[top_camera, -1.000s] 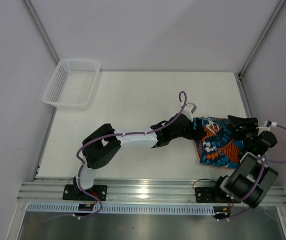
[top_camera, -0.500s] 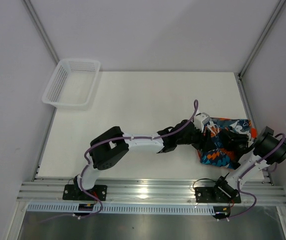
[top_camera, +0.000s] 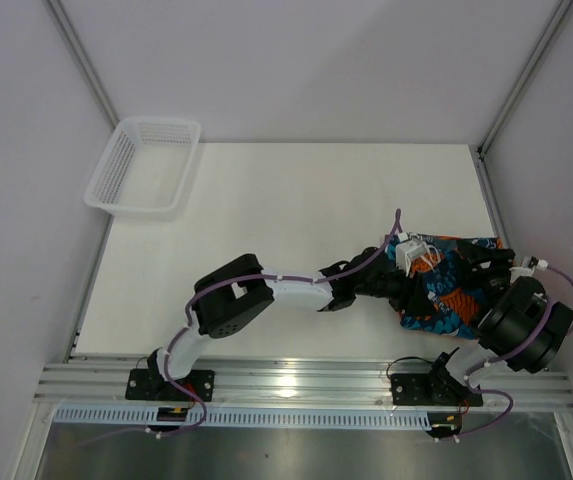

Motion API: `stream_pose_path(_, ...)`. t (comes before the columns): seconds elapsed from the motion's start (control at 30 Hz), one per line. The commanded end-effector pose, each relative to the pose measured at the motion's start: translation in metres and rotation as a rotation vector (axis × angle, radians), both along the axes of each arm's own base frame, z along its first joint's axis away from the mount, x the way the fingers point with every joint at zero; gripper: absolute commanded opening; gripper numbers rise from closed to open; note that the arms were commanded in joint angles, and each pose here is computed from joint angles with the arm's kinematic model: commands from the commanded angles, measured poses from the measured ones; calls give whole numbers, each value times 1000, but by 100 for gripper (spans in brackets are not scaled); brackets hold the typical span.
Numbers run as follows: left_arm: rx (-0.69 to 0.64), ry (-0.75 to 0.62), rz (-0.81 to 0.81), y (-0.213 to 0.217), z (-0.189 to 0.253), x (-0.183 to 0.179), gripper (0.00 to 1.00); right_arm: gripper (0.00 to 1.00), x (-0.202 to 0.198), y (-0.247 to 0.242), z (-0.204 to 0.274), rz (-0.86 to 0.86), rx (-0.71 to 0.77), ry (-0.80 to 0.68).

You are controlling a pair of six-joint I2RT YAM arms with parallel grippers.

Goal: Fold and stack the shorts
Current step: Neatly place the folded shorts to the corner

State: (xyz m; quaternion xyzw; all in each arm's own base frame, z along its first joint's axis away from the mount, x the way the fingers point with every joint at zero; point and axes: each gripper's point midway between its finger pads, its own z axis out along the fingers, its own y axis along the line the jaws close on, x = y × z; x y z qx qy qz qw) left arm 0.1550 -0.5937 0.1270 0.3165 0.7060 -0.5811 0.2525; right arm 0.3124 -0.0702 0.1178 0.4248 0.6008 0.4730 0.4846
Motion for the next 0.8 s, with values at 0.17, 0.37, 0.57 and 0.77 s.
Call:
stream_pose_path(0.17, -65, 200, -43, -4, 7, -15, 50, 79, 2, -10, 16, -27, -134, 12)
stream_pose_path(0.37, -17, 439, -14, 3, -49, -11, 49, 80, 0, -11, 28, -36, -191, 15)
stream_pose_path(0.57, 117, 506, 117, 14, -88, 8, 55, 81, -2, -9, 33, -32, -202, 13)
stream_pose_path(0.77, 71, 414, 136, 23, -32, 10, 60, 82, -2, -8, 37, -23, -214, 7)
